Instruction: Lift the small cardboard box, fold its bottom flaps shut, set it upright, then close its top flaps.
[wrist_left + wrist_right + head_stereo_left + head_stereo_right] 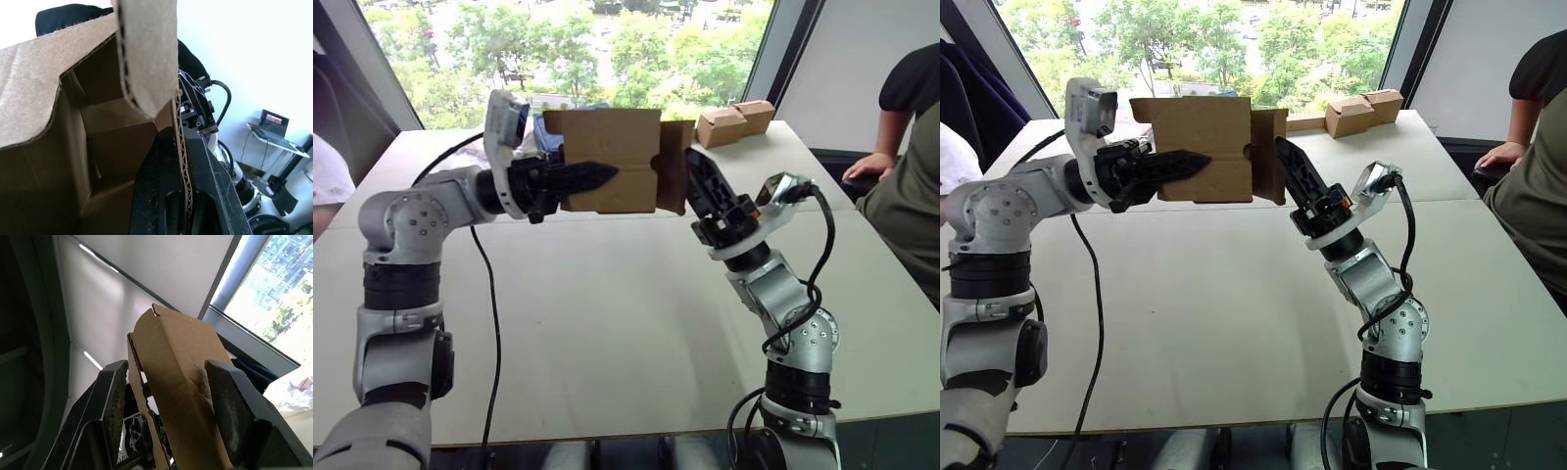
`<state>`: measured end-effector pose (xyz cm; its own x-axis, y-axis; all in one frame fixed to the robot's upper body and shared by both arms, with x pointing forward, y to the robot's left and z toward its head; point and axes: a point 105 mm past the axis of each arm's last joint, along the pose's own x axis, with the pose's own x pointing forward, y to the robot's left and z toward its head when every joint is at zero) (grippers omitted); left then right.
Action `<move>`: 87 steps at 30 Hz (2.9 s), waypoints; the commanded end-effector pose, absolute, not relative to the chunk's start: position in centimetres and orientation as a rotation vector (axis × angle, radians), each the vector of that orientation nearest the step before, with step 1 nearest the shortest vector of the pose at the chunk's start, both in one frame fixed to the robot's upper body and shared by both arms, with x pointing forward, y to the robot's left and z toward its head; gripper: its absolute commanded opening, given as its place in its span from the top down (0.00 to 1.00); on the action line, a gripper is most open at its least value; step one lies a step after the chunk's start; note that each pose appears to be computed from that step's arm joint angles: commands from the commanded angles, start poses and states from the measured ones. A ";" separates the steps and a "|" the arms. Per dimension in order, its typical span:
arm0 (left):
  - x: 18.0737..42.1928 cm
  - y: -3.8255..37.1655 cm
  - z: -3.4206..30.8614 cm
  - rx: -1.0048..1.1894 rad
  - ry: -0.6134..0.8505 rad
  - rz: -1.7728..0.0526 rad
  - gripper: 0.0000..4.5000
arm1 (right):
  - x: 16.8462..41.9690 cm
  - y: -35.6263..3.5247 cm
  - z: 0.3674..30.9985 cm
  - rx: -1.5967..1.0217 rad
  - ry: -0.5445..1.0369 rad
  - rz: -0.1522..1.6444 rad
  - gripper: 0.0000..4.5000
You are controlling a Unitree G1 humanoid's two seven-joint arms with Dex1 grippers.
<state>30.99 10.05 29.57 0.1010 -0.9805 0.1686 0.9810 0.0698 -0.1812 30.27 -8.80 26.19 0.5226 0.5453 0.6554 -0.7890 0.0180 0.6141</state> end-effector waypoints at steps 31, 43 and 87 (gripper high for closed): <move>30.5 10.0 30.6 -0.235 -0.067 -1.490 1.00 | 30.2 -7.2 27.1 1.199 -0.301 1.032 0.76; 30.9 9.7 29.8 -0.187 -0.061 -1.470 1.00 | 28.8 -4.8 27.5 1.120 -0.257 1.118 0.76; 32.7 9.5 31.2 -0.289 -0.184 -1.377 1.00 | 28.5 -3.5 25.4 1.051 -0.263 1.006 0.76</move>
<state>33.16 9.65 29.53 0.2077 -0.9440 0.2563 0.9726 0.1713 -0.1575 30.24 -5.43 24.26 0.6382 0.4961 0.5888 -0.7377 0.1752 0.6520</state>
